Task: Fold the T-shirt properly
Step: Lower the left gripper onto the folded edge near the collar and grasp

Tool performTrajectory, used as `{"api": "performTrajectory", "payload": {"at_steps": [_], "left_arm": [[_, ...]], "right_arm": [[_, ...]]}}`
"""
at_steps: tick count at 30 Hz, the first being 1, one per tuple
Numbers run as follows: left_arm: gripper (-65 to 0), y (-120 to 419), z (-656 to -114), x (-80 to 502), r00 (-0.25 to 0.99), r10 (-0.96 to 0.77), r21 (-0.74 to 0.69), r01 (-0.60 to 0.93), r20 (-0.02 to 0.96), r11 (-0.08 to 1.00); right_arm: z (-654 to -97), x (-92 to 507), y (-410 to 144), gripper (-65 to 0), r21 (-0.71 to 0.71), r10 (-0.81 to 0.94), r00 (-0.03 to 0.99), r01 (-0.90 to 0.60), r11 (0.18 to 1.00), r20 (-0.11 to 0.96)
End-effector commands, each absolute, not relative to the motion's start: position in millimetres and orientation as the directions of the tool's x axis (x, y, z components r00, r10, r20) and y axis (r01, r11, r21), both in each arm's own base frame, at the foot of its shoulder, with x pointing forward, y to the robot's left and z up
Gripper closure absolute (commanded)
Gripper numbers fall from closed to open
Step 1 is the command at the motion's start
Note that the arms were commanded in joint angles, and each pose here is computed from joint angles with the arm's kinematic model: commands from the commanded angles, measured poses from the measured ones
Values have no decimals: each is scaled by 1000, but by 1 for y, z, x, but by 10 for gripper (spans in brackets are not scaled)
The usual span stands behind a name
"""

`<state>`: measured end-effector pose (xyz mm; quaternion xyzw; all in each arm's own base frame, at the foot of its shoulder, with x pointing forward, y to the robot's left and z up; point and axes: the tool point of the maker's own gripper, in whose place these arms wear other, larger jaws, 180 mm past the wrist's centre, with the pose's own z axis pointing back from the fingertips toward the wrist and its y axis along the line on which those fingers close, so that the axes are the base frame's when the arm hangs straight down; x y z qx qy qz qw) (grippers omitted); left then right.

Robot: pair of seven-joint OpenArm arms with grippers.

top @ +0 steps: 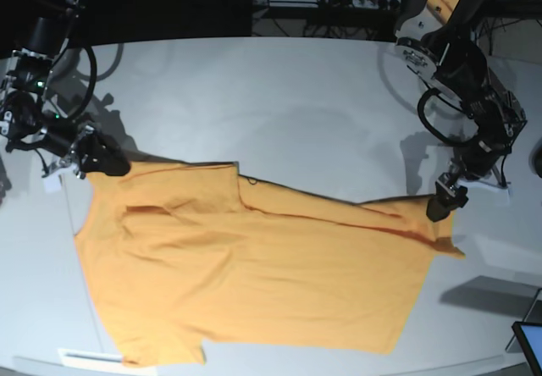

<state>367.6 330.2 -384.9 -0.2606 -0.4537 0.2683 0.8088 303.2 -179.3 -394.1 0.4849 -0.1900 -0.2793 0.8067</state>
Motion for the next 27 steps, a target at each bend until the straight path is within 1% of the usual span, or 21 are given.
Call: {"api": "performTrajectory", "payload": {"at_steps": [1, 4, 9, 14, 19, 23, 24, 25, 26, 27], "left_arm": [[-596, 320, -401, 362, 532, 650, -649, -226, 543, 726], [-596, 315, -403, 364, 535, 657, -660, -224, 531, 717], [-596, 314, -396, 372, 523, 659, -668, -210, 540, 714], [-596, 305, -391, 387, 520, 679, -704, -190, 519, 684], [-596, 300, -387, 399, 497, 696, -725, -176, 518, 665], [-574, 297, -392, 396, 505, 700, -731, -182, 504, 658], [-537, 297, -394, 395, 507, 700, -730, -184, 503, 658], [-467, 297, -394, 395, 507, 700, -730, -184, 503, 658], [-380, 297, -395, 394, 509, 700, -729, -187, 501, 659], [-262, 298, -397, 391, 510, 698, -726, -191, 502, 661]], "right_arm": [[-391, 304, -186, -4, 881, -631, 774, 260, 395, 55], [-391, 304, -186, -4, 881, -631, 774, 260, 395, 55], [-391, 304, -187, -4, 881, -632, 773, 260, 396, 56], [-391, 304, -187, -4, 881, -632, 773, 260, 396, 56], [-391, 304, -187, -4, 880, -631, 774, 260, 397, 56], [-391, 304, -187, -4, 880, -631, 774, 260, 397, 56], [-391, 304, -187, -4, 880, -631, 774, 260, 397, 56], [-391, 304, -187, -4, 880, -631, 774, 260, 397, 56], [-391, 304, -187, -4, 880, -631, 774, 260, 397, 56], [-391, 304, -187, -4, 880, -631, 774, 260, 397, 56]]}}
